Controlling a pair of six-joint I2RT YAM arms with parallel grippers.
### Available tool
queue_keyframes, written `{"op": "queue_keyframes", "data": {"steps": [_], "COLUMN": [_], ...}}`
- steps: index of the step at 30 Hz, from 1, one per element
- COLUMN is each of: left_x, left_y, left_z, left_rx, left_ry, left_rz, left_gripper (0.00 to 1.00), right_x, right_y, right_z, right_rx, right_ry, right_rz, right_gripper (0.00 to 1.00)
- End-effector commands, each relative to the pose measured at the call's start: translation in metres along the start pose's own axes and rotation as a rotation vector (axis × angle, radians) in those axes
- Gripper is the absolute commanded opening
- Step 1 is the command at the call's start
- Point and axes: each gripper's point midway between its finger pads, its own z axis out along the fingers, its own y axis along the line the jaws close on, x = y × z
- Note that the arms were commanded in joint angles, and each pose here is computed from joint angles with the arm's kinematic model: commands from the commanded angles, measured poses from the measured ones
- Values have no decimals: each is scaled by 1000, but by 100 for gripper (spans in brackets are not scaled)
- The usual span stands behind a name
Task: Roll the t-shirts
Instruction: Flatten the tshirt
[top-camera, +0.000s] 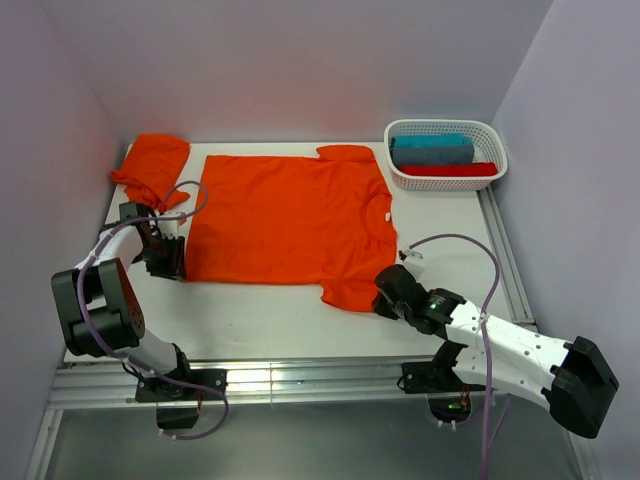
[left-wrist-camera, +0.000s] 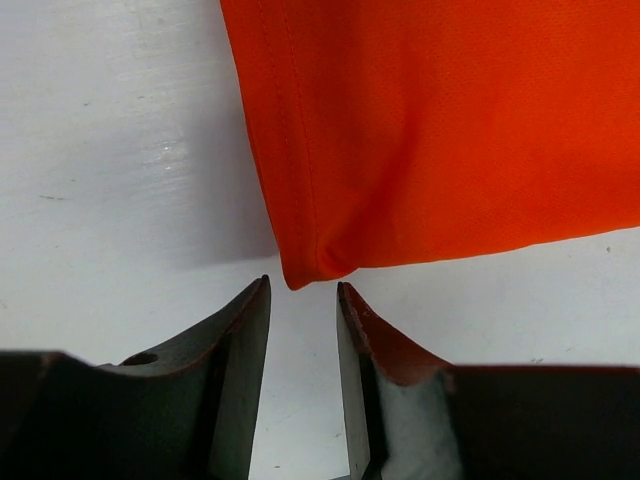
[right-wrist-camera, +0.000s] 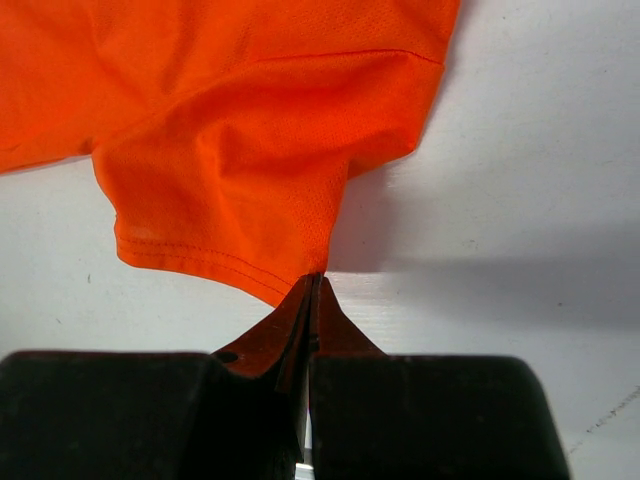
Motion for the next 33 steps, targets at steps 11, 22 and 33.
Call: {"op": "queue_keyframes", "data": {"steps": [11, 22, 33], "left_x": [-2, -10, -18], "left_y": [2, 5, -1], "left_z": [14, 21, -4], "left_rx": [16, 30, 31], "left_ry": [-8, -14, -68], "left_rz": [-20, -2, 73], "left_gripper": [35, 17, 0], "right_x": [-24, -39, -61], "right_y": [11, 17, 20], "right_z": [-8, -15, -45], "right_rx": [-21, -9, -17], "right_ry": [-71, -89, -131], "right_rz": [18, 18, 40], "right_gripper": [0, 0, 0]}}
